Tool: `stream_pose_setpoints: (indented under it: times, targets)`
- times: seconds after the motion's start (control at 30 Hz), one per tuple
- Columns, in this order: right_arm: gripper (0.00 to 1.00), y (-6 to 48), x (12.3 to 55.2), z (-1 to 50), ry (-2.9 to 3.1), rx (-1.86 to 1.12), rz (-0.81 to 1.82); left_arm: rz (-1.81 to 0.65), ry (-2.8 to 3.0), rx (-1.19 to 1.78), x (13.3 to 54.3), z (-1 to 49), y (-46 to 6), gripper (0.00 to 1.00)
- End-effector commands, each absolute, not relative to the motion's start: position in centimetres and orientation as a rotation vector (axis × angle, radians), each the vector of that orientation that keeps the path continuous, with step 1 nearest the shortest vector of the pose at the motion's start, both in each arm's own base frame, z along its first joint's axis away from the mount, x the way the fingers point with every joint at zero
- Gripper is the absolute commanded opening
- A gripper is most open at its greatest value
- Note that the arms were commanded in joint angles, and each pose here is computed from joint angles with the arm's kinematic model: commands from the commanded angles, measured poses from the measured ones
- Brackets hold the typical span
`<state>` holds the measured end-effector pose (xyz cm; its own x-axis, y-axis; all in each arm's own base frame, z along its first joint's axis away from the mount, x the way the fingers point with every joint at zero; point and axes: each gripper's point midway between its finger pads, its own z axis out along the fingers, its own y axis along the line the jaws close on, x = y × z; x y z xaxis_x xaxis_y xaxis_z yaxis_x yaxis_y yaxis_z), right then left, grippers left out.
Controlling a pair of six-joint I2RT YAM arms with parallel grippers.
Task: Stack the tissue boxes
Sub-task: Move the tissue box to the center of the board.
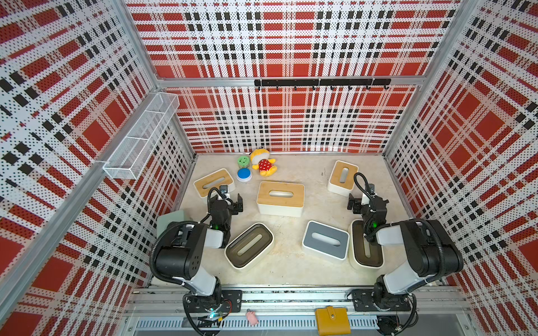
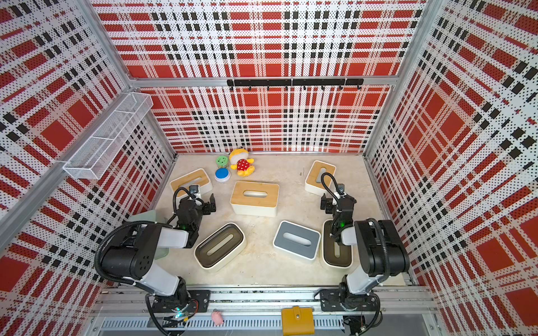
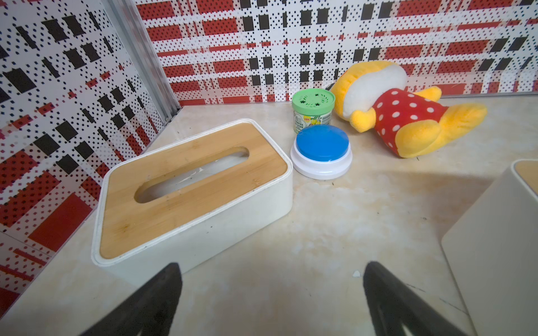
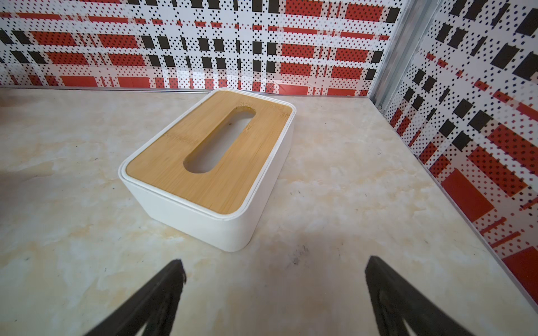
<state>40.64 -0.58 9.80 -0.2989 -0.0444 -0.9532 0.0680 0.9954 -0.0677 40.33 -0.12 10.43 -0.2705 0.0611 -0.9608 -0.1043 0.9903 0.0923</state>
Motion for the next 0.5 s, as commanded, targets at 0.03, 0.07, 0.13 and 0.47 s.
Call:
stream_pose_setpoints:
  times: [0.03, 0.07, 0.13, 0.47]
  targets:
    - [1.00, -0.77, 40.82, 10.82, 1.834, 0.012, -0.117, 0.161, 1.802, -0.033, 40.77, 11.82, -0.05, 0.99]
    - [0.99, -0.78, 40.81, 10.80, 1.834, 0.012, -0.117, 0.160, 1.801, -0.033, 40.79, 11.85, -0.06, 0.99]
    - [0.99, -0.78, 40.84, 10.83, 1.834, 0.012, -0.117, 0.161, 1.801, -0.033, 40.77, 11.83, -0.06, 0.99]
    - [1.00, -0.63, 40.83, 10.93, 1.830, 0.006, -0.109, 0.159, 1.801, -0.035, 40.73, 11.82, -0.05, 0.99]
